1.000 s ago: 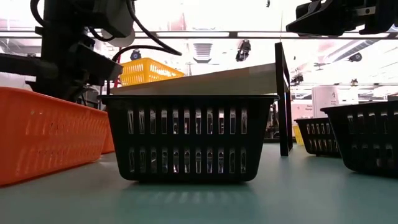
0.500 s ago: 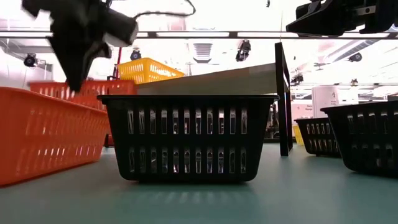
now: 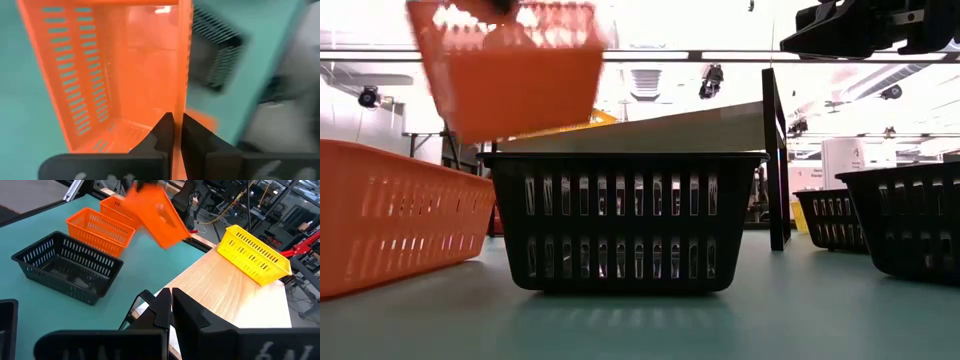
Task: Stack baskets on shelf by color
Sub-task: Put the top orange bin on the shelf
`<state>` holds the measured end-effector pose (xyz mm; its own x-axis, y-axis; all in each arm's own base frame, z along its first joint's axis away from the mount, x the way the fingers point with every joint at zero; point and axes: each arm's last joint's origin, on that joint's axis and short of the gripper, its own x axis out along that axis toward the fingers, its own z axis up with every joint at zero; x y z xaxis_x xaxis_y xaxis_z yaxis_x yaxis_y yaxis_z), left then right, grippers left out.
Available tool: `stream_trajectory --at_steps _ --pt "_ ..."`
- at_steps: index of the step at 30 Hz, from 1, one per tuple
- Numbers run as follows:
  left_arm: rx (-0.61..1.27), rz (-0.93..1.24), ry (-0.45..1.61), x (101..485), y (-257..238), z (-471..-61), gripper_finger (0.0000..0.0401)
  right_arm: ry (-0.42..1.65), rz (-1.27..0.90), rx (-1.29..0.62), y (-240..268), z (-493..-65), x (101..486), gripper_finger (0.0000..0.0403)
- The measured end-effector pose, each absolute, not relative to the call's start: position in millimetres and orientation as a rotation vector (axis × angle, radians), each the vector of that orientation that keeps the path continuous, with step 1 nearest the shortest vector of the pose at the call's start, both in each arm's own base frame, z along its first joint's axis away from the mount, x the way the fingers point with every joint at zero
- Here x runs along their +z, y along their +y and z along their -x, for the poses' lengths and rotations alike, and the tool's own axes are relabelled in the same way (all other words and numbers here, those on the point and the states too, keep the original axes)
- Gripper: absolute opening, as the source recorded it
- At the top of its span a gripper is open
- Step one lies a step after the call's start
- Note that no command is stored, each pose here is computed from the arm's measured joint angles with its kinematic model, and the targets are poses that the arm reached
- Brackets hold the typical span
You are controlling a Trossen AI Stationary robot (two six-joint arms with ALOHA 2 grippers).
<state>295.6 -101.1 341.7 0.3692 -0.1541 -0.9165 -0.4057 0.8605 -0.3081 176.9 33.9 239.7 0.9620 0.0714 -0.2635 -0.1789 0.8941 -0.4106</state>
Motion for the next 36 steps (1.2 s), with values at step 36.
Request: stream_trajectory --at_steps 36 --pt "0.474 0.643 0.692 387.3 -13.9 -358.3 0.0001 0.283 0.388 0.128 26.9 -143.8 246.4 0.0009"
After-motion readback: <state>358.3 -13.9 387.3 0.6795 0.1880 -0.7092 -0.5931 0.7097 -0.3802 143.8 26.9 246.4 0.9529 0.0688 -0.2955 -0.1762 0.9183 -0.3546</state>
